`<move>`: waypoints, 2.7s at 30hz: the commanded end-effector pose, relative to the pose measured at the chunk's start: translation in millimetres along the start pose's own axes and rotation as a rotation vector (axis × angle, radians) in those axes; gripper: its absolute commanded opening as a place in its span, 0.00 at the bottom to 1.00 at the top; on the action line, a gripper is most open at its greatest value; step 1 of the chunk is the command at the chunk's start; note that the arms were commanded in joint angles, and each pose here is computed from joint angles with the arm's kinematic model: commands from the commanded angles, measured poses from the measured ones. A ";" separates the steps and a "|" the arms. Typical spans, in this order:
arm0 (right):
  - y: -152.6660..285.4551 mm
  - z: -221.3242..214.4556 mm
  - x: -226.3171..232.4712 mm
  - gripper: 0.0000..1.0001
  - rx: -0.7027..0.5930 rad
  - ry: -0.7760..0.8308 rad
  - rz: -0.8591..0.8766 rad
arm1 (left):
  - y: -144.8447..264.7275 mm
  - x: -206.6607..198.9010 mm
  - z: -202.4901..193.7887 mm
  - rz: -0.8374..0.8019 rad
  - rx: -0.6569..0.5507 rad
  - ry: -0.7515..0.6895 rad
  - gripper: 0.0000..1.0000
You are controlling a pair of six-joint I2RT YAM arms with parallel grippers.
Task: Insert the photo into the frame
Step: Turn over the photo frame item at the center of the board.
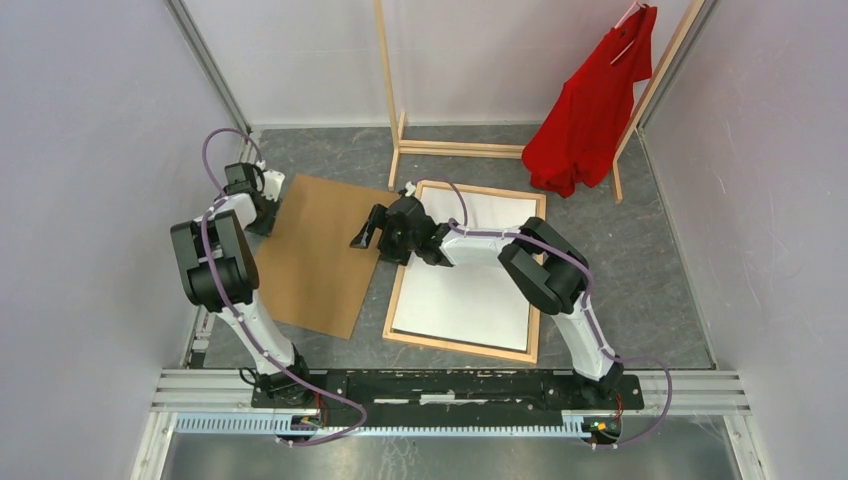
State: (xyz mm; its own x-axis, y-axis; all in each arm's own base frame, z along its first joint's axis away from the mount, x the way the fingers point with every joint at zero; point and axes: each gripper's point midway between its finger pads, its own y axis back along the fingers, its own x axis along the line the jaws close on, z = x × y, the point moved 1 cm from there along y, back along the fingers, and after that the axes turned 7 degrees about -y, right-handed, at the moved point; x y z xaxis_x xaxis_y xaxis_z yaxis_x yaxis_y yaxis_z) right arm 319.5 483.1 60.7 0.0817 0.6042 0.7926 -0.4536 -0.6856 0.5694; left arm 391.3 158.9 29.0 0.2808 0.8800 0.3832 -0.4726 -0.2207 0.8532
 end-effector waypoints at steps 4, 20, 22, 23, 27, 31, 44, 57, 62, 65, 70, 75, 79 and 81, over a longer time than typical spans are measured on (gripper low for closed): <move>52.2 -12.4 128.4 0.93 0.087 -0.050 0.538 | -2.5 -112.3 -62.7 -0.401 0.224 -0.075 0.52; 110.4 2.7 159.2 0.93 -0.001 -0.058 0.761 | 18.9 -145.0 -66.1 -0.553 0.234 -0.165 0.47; 108.9 4.2 151.4 0.93 -0.015 -0.053 0.725 | 24.3 -152.5 -64.6 -0.564 0.233 -0.195 0.47; 106.6 4.3 146.7 0.93 -0.021 -0.047 0.693 | 26.4 -156.0 -64.3 -0.570 0.233 -0.205 0.47; 98.0 8.2 128.3 0.89 -0.046 -0.037 0.575 | 32.8 -162.3 -59.5 -0.589 0.222 -0.216 0.47; 91.1 8.6 109.5 0.82 -0.036 -0.047 0.480 | 36.7 -161.8 -56.9 -0.595 0.214 -0.216 0.46; 122.3 35.8 62.5 0.12 -0.111 0.019 0.218 | 57.3 -140.1 -14.1 -0.556 0.075 -0.206 0.69; 176.2 77.1 83.1 0.00 -0.120 -0.140 0.311 | 261.5 -165.2 33.8 -0.694 -0.612 -0.761 1.00; 200.3 101.5 85.8 0.00 -0.174 -0.253 0.388 | 310.0 -184.0 2.2 -0.634 -0.736 -0.984 1.00; 206.5 110.7 91.7 0.00 -0.156 -0.344 0.446 | 327.9 -191.9 -9.3 -0.598 -0.811 -1.043 1.00; 215.2 114.7 104.4 0.00 -0.129 -0.389 0.502 | 336.3 -193.8 -19.1 -0.521 -0.866 -1.144 1.00; 220.3 109.7 105.7 0.00 -0.104 -0.411 0.521 | 338.6 -189.7 -16.1 -0.423 -0.911 -1.225 1.00; 222.1 99.0 113.8 0.00 -0.023 -0.431 0.562 | 345.8 -174.5 13.6 -0.151 -1.056 -1.240 1.00; 224.7 96.4 116.0 0.00 -0.005 -0.439 0.578 | 348.4 -169.6 21.6 -0.038 -1.105 -1.277 0.98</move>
State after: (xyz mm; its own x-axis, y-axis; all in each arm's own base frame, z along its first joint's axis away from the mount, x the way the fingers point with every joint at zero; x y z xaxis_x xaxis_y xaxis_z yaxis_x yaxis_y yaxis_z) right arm 326.1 352.0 239.3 0.2737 0.0999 0.9566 -0.5806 -0.7758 0.2472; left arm 172.4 -71.6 237.1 0.7296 -0.0840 0.6787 -0.4867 0.6335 0.6016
